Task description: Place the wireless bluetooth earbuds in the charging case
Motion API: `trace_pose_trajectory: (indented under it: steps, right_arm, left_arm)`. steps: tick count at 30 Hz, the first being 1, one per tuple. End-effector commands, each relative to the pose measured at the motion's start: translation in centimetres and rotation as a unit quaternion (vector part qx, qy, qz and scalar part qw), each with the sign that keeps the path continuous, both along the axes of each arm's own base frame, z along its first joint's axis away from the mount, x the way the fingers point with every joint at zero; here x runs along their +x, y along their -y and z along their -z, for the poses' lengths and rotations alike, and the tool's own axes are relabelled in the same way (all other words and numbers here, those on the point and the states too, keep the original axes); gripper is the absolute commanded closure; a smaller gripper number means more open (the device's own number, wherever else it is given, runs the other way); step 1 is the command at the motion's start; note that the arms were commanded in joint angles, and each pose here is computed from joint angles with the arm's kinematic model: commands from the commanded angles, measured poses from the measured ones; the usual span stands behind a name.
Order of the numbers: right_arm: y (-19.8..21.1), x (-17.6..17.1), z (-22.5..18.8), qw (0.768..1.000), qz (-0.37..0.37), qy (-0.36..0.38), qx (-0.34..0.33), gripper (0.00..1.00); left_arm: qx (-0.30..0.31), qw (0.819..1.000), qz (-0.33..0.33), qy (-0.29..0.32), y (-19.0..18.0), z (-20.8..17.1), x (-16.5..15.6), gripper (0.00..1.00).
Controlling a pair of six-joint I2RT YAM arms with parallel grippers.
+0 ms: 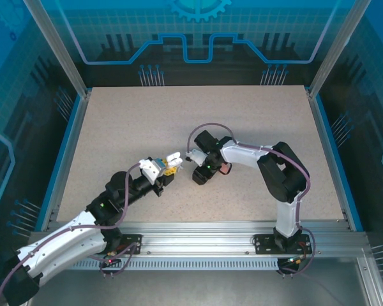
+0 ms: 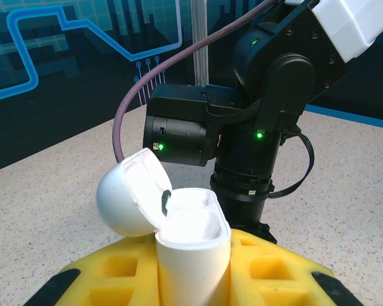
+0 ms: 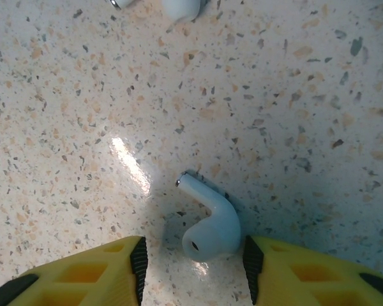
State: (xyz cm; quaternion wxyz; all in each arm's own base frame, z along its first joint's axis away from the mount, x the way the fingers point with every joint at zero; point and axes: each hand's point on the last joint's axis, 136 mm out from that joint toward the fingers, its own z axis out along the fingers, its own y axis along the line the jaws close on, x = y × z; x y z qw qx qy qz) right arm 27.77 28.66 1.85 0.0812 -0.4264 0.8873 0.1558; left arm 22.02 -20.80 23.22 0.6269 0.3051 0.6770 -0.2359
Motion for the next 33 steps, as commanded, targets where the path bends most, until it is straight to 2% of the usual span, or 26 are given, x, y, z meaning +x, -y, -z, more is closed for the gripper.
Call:
trace_pose_trajectory:
  steps: [1,15,24,33]
  right_arm:
    - [0.2,0.5,0.4,1.000,0.009,0.015,-0.026,0.55]
    - [-0.6,1.0,1.4,0.998,0.016,0.044,-0.041,0.66]
    - [-1.1,2.0,0.4,0.996,0.019,0.074,-0.038,0.61]
    - [-0.8,2.0,-0.6,0.992,-0.002,0.106,-0.071,0.60]
  left_arm:
    - [-0.009,1.000,-0.005,0.011,0.0,-1.0,0.1,1.00]
    - [-0.008,1.000,-0.004,0.012,-0.1,-1.0,0.1,1.00]
    - [-0.008,1.000,-0.005,0.015,-0.1,-1.2,0.0,1.00]
    - [-0.006,1.000,-0.006,0.017,-0.1,-1.2,0.1,1.00]
